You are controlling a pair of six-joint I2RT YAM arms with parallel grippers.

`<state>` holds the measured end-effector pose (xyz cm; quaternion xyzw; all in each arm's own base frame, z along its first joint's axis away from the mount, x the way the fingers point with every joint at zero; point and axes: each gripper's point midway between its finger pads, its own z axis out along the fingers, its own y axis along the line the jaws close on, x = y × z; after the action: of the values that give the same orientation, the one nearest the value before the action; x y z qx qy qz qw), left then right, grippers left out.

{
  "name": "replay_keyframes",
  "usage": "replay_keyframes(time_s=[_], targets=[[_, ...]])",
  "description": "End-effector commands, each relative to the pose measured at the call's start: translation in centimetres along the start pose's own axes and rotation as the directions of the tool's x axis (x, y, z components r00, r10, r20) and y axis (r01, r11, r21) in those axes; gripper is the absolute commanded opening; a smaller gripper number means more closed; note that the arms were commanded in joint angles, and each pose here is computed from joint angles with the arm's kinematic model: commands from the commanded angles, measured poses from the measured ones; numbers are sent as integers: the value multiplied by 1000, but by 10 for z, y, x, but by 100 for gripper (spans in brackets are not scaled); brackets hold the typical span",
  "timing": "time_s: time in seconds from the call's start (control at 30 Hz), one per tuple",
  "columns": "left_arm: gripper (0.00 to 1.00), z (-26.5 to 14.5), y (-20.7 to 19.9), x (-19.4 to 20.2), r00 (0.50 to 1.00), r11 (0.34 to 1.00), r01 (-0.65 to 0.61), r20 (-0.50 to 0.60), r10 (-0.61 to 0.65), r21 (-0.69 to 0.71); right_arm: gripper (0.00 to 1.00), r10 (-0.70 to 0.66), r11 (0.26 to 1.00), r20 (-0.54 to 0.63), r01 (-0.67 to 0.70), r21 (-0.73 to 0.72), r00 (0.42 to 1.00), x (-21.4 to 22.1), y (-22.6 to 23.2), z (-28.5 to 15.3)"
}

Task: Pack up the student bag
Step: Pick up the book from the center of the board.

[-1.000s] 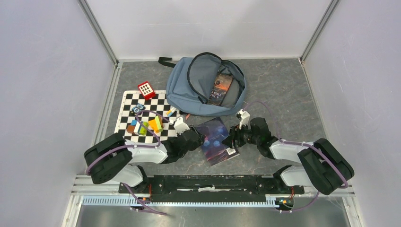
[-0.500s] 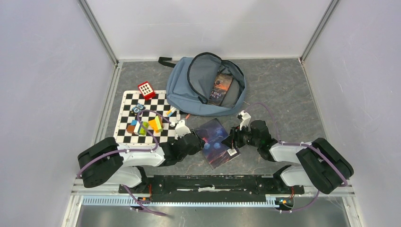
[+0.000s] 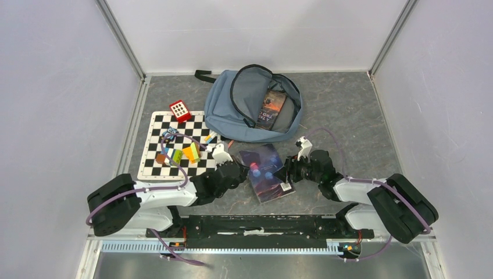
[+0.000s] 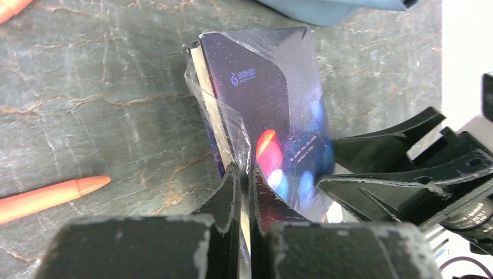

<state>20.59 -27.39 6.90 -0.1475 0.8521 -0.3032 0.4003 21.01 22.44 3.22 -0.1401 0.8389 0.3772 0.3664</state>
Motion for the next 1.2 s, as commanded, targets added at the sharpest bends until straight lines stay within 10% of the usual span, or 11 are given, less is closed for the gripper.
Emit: replay_keyframes(time_s=[0.0,0.37,0.47,1.17], targets=[[2,-36,-117,-24,995,899,96,-12,-100,427,70,48,979,-187,-83,-187,981,43,43,-14],[2,-44,-125,-20,1000,871,-19,1,21,492,79,22,972,-102,-45,-229,995,20,41,-12],[2,-43,-123,-22,1000,880,-6,5,4,475,97,-26,978,-65,12,-208,998,13,38,-13],[2,-24,-113,-28,992,924,124,-37,-118,361,98,-542,839,160,541,55,825,-74,36,-42]])
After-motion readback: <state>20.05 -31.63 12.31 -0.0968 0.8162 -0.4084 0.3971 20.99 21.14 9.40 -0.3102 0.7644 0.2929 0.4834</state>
